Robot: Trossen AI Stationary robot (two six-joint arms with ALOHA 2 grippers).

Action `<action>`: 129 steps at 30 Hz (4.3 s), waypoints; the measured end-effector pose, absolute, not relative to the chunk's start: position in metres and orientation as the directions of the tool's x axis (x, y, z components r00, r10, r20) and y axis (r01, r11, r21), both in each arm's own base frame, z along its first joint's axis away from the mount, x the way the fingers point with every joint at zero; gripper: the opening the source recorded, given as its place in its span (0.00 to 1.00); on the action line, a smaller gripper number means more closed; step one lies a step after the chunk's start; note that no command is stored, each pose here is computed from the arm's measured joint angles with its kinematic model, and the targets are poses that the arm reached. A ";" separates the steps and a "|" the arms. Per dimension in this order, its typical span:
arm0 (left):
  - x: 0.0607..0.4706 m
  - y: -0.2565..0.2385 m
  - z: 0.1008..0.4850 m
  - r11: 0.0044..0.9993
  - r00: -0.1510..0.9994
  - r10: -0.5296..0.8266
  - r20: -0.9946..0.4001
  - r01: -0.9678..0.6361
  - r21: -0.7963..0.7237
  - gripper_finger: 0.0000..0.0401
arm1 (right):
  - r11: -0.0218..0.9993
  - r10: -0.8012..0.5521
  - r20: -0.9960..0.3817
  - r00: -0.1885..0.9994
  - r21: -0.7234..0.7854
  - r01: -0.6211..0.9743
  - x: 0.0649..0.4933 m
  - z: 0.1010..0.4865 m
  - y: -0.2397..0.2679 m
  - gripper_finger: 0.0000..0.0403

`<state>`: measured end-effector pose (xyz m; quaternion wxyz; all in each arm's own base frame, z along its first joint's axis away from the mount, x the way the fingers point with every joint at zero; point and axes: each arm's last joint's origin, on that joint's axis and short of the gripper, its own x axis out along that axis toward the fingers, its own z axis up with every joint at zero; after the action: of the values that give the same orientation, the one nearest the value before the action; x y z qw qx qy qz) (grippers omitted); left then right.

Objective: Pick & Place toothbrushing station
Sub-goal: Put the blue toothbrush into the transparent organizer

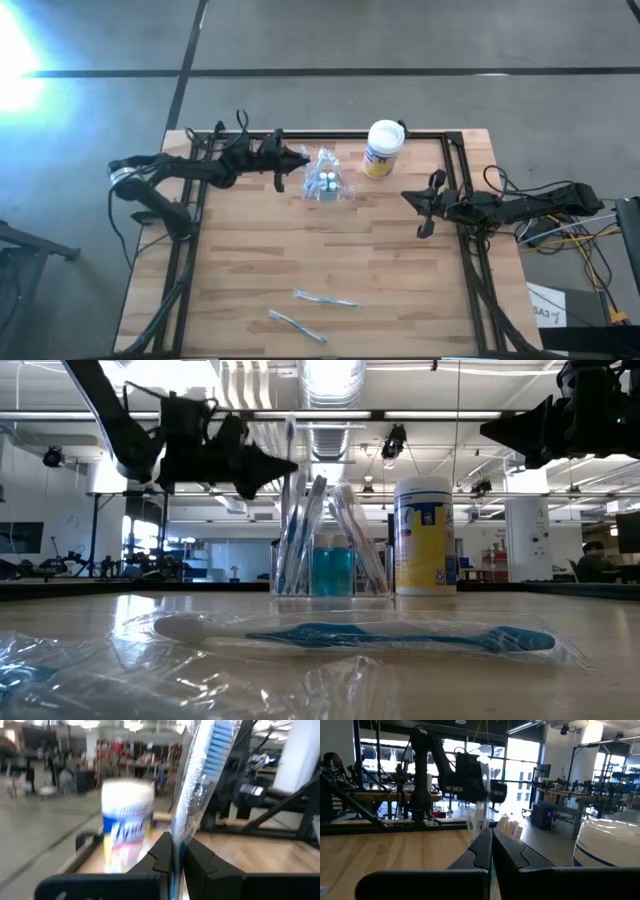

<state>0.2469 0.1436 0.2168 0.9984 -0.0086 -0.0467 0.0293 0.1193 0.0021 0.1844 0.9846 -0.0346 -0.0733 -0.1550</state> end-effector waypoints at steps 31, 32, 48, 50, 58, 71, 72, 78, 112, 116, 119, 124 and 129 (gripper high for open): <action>0.254 0.149 0.153 0.995 0.996 0.077 -0.045 -0.080 -0.065 0.08 | 0.950 -0.300 0.157 0.941 -0.046 0.310 0.119 0.185 0.002 0.02; 0.254 0.149 0.153 0.995 0.996 0.078 -0.049 -0.081 -0.056 0.08 | 0.949 -0.300 0.157 0.941 -0.048 0.311 0.119 0.185 0.002 0.02; 0.254 0.150 0.151 0.994 0.994 0.084 -0.068 -0.088 -0.071 0.26 | 0.949 -0.299 0.157 0.941 -0.052 0.310 0.119 0.185 0.002 0.02; 0.254 0.150 0.151 0.994 0.994 0.080 -0.068 -0.085 -0.071 0.32 | 0.949 -0.299 0.157 0.941 -0.052 0.310 0.119 0.185 0.002 0.02; 0.249 0.144 0.164 0.998 0.999 -0.004 -0.038 0.001 -0.062 0.55 | 0.950 -0.297 0.157 0.942 -0.052 0.309 0.119 0.185 0.002 0.02; 0.200 0.117 0.222 0.999 0.992 -0.004 -0.125 -0.003 -0.053 0.67 | 0.953 -0.290 0.157 0.944 -0.038 0.300 0.119 0.185 0.002 0.02; 0.194 0.114 0.228 0.999 0.991 0.002 -0.133 -0.009 -0.052 0.67 | 0.953 -0.290 0.157 0.944 -0.037 0.299 0.119 0.185 0.002 0.02; 0.147 0.084 0.253 0.999 0.997 0.023 -0.069 -0.020 0.047 0.58 | 0.954 -0.291 0.158 0.944 -0.034 0.299 0.119 0.185 0.002 0.02; 0.091 0.047 0.179 0.986 0.987 0.124 0.105 -0.134 0.096 0.03 | 0.949 -0.315 0.150 0.937 0.083 0.305 0.132 0.189 0.004 0.02; 0.091 0.047 0.178 0.987 0.987 0.124 0.105 -0.133 0.085 0.03 | 0.939 -0.336 0.041 0.941 0.095 0.331 0.152 0.205 0.010 0.02; 0.091 0.047 0.178 0.988 0.987 0.124 0.105 -0.133 0.083 0.02 | 0.948 -0.313 -0.062 0.948 0.042 0.316 0.175 0.220 0.018 0.02; 0.091 0.047 0.179 0.988 0.986 0.125 0.106 -0.133 0.075 0.03 | 0.961 -0.272 -0.255 0.928 -0.029 0.273 0.216 0.241 0.037 0.02; 0.091 0.047 0.179 0.989 0.987 0.125 0.102 -0.132 0.071 0.05 | 0.958 -0.264 -0.479 0.837 -0.027 0.286 0.246 0.259 0.058 0.02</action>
<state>0.0907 0.0470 0.1786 0.9960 0.0387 -0.0486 0.0646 0.2457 0.0578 0.2593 0.9582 0.0230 0.2466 -0.1435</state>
